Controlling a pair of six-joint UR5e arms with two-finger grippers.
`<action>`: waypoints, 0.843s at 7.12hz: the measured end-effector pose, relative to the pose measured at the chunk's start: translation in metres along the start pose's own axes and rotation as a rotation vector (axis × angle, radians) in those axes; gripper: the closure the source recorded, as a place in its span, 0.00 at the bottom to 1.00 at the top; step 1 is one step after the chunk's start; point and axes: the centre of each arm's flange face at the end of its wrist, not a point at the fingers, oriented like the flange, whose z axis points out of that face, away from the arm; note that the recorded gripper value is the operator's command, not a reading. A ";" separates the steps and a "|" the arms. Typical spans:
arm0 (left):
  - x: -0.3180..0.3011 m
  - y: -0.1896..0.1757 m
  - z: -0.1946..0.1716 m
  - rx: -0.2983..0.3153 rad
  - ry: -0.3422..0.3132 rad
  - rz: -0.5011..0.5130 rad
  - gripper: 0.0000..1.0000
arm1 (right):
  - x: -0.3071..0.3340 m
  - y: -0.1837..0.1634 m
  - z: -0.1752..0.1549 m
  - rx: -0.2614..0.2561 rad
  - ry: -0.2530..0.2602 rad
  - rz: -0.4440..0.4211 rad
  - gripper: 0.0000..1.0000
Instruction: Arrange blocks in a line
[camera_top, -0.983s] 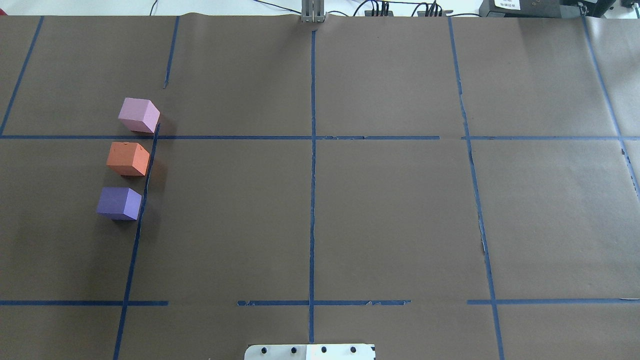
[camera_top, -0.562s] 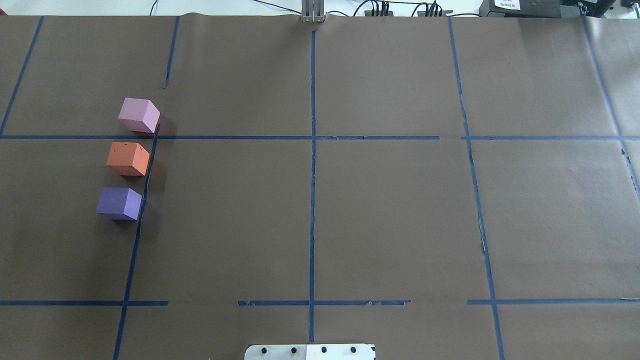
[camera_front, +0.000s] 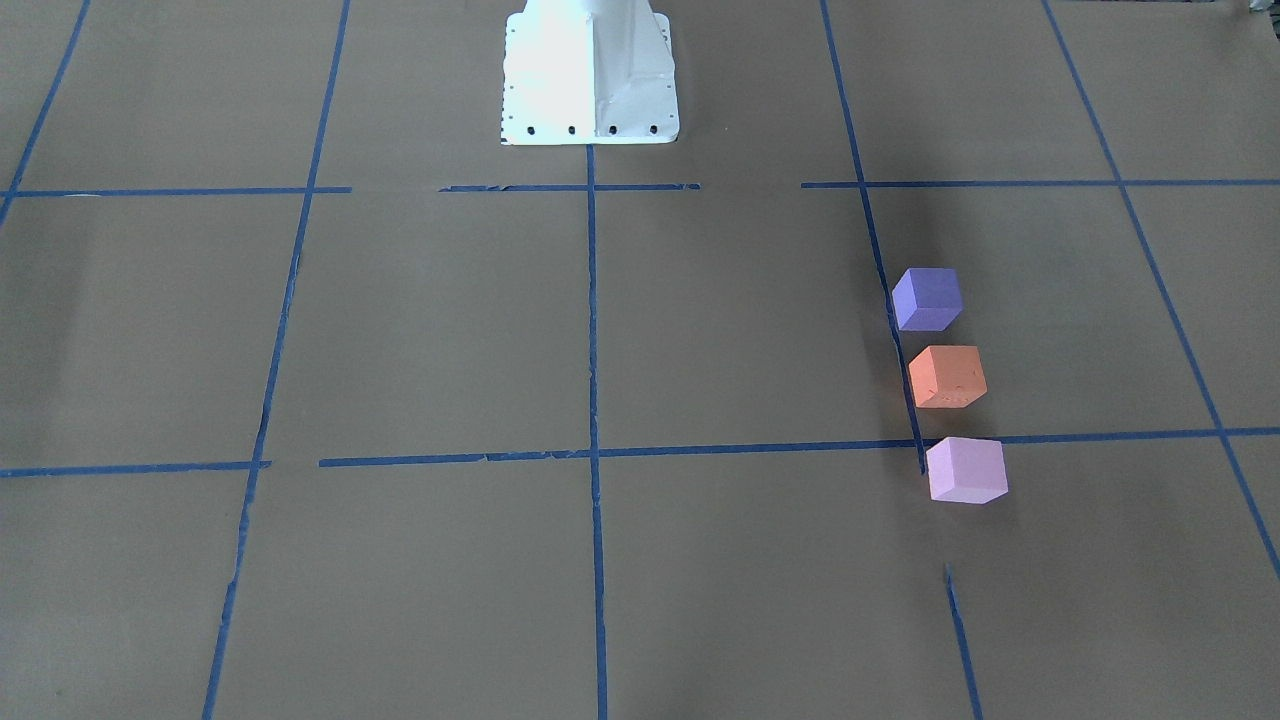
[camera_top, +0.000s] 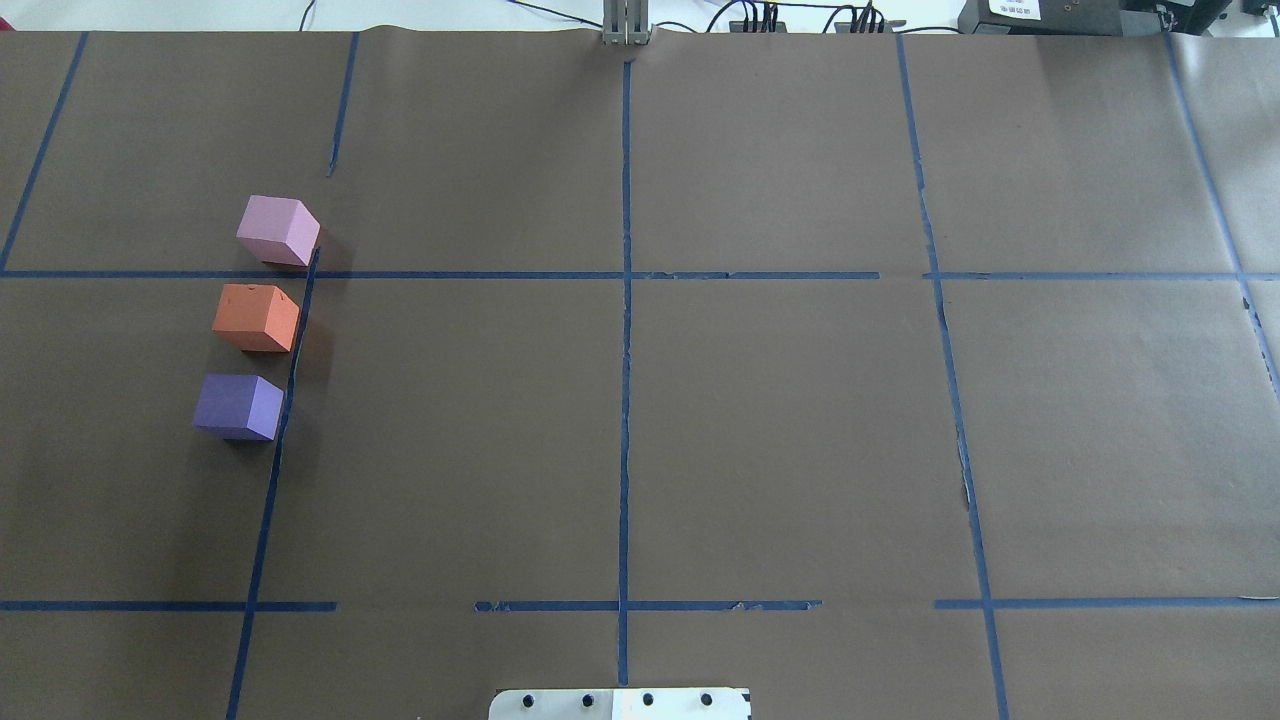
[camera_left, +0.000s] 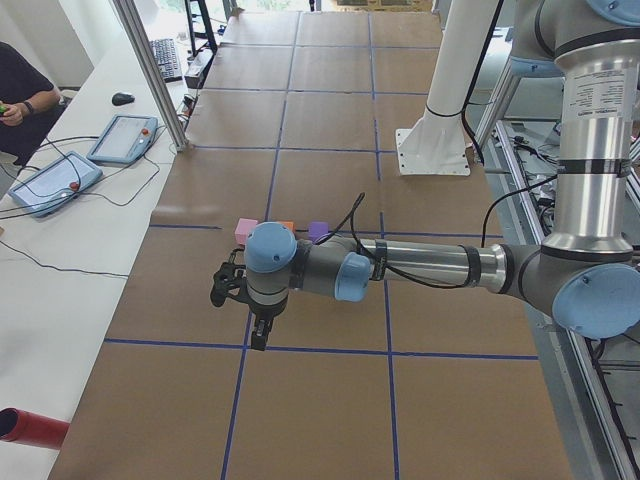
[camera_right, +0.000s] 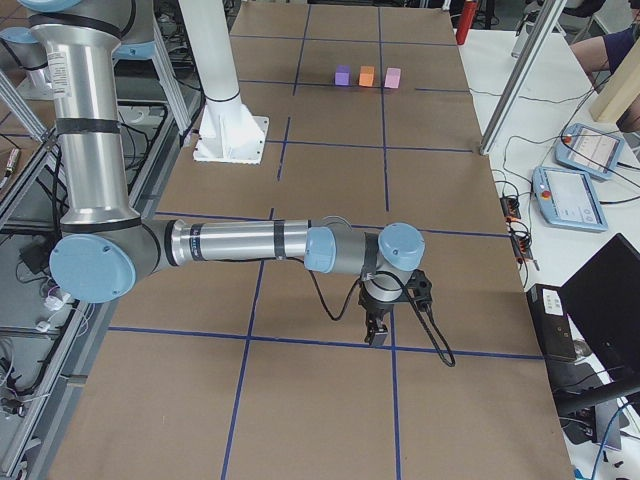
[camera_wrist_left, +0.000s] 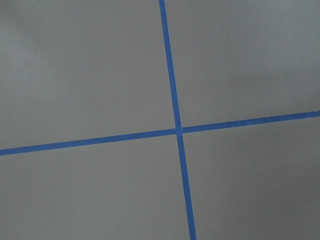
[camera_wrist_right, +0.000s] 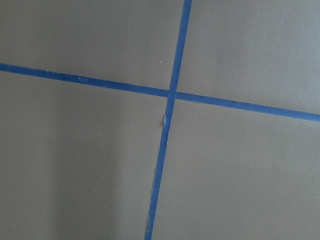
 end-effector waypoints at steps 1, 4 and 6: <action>0.000 0.000 0.000 0.000 0.001 0.001 0.00 | 0.000 0.000 0.000 0.000 0.000 0.000 0.00; 0.002 -0.001 -0.002 0.004 0.003 0.005 0.00 | 0.000 0.000 0.000 0.000 0.000 0.000 0.00; 0.004 -0.001 -0.004 0.006 0.003 0.006 0.00 | 0.000 0.000 0.000 0.000 0.000 0.000 0.00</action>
